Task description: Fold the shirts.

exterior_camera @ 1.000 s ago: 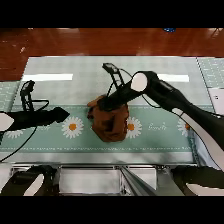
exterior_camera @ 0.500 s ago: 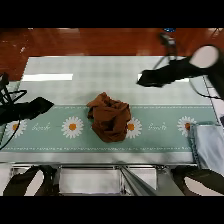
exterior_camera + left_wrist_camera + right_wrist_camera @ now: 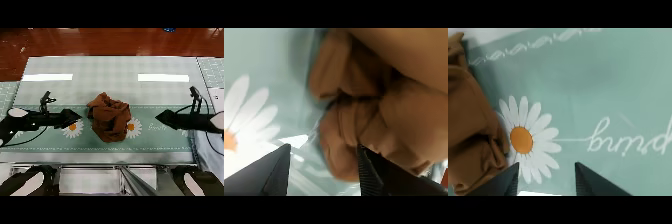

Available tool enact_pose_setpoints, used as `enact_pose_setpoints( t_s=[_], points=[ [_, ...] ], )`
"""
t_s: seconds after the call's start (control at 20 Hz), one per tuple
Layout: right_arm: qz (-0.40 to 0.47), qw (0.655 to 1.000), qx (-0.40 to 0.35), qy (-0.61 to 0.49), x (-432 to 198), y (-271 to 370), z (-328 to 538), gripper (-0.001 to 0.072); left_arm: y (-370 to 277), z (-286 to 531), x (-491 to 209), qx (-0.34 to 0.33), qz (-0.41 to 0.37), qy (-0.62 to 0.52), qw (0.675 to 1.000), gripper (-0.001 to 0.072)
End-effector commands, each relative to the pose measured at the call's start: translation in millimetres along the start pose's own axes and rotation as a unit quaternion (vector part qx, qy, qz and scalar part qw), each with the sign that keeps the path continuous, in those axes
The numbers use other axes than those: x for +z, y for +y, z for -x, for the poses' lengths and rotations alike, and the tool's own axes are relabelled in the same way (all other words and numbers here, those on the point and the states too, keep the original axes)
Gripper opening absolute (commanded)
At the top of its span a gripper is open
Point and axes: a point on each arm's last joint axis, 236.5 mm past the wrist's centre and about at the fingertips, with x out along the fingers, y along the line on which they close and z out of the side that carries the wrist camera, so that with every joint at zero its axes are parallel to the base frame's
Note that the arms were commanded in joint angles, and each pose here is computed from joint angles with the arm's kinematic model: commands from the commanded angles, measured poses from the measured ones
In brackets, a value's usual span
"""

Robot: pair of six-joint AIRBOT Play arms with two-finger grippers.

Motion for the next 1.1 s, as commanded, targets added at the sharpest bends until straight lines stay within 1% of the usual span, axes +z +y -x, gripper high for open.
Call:
enact_pose_setpoints(
  t_s=[0.0, 0.35, 0.4, 0.45, 0.5, 0.55, 0.8, 1.05],
  points=[
    [-0.032, 0.999, 0.027, 0.018, -38.4, -7.7, -9.7, 0.0407, 2.1, -37.8, 8.6, -0.007, 0.009, 0.028, 1.0, 0.0508],
    [-0.035, 0.996, 0.038, 0.067, -61.8, -1.5, -6.7, 0.0406, -7.0, -69.1, 33.6, -0.005, 0.001, 0.056, 0.998, 0.0506],
    [-0.035, 0.996, 0.038, 0.072, -64.4, -1.4, -6.5, 0.0406, -8.6, -71.0, 34.4, -0.006, 0.005, 0.057, 0.998, 0.0491],
    [-0.042, 0.995, 0.041, 0.077, -66.9, -0.6, -6.8, 0.0406, -10.8, -71.8, 35.5, -0.007, 0.004, 0.058, 0.998, 0.038],
    [-0.065, 0.992, 0.063, 0.083, -70.1, 8.6, -7.9, 0.0406, -12.6, -71.5, 35.5, -0.008, -0.001, 0.06, 0.998, 0.0149],
    [-0.073, 0.99, 0.086, 0.087, -74.4, 19.8, -10.5, 0.0406, -15.0, -70.9, 34.6, -0.012, -0.013, 0.064, 0.998, 0.0015],
    [-0.058, 0.988, 0.092, 0.11, -114.9, 51.5, -39.7, 0.0406, -17.9, -68.4, 34.9, -0.016, -0.024, 0.068, 0.997, 0.0016],
    [-0.044, 0.986, 0.056, 0.151, -153.6, 58.6, -86.8, 0.0406, -18.0, -68.0, 34.6, -0.017, -0.023, 0.069, 0.997, 0.0015]
  ],
)
